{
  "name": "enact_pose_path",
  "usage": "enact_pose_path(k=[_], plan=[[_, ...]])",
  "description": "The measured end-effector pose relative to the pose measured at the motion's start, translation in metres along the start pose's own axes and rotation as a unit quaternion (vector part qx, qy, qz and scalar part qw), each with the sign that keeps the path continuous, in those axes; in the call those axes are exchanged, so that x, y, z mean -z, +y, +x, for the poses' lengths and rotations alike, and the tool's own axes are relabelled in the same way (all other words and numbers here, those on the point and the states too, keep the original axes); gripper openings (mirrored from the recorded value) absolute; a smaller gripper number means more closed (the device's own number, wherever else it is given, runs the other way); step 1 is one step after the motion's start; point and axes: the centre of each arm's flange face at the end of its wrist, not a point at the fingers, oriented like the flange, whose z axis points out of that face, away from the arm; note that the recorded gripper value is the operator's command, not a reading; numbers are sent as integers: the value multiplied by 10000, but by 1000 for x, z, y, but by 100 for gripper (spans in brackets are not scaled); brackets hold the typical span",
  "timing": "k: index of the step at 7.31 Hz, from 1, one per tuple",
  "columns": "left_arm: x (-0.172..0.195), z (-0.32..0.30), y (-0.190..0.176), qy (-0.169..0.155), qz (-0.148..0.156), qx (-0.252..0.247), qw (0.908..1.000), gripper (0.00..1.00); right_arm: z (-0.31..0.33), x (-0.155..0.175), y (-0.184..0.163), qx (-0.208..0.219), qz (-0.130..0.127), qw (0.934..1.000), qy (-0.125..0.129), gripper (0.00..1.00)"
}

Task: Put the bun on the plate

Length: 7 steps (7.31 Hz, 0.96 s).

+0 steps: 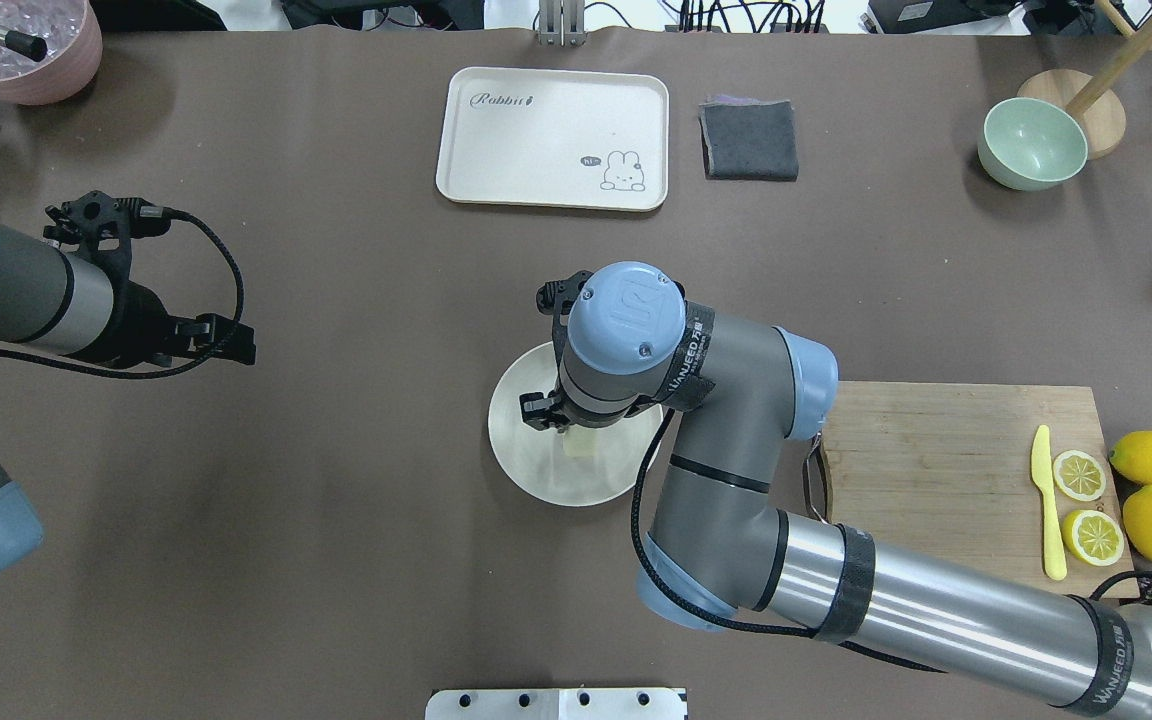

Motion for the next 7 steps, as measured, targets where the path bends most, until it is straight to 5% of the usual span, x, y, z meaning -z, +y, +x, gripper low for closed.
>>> enact_pose_path(k=[1, 2, 5, 7], plan=[[0, 1, 0, 3, 0, 0, 10000, 96, 0, -2, 0, -4, 5, 10000, 20, 67], [0, 2, -1, 10, 2, -3, 10000, 96, 0, -2, -1, -3, 12, 10000, 22, 100], [7, -5, -4, 0, 40, -8, 10000, 96, 26, 40, -27, -184, 108, 9998, -35, 100], [31, -48, -25, -43, 48, -309, 9995, 96, 136, 99, -54, -258, 1, 9997, -12, 100]])
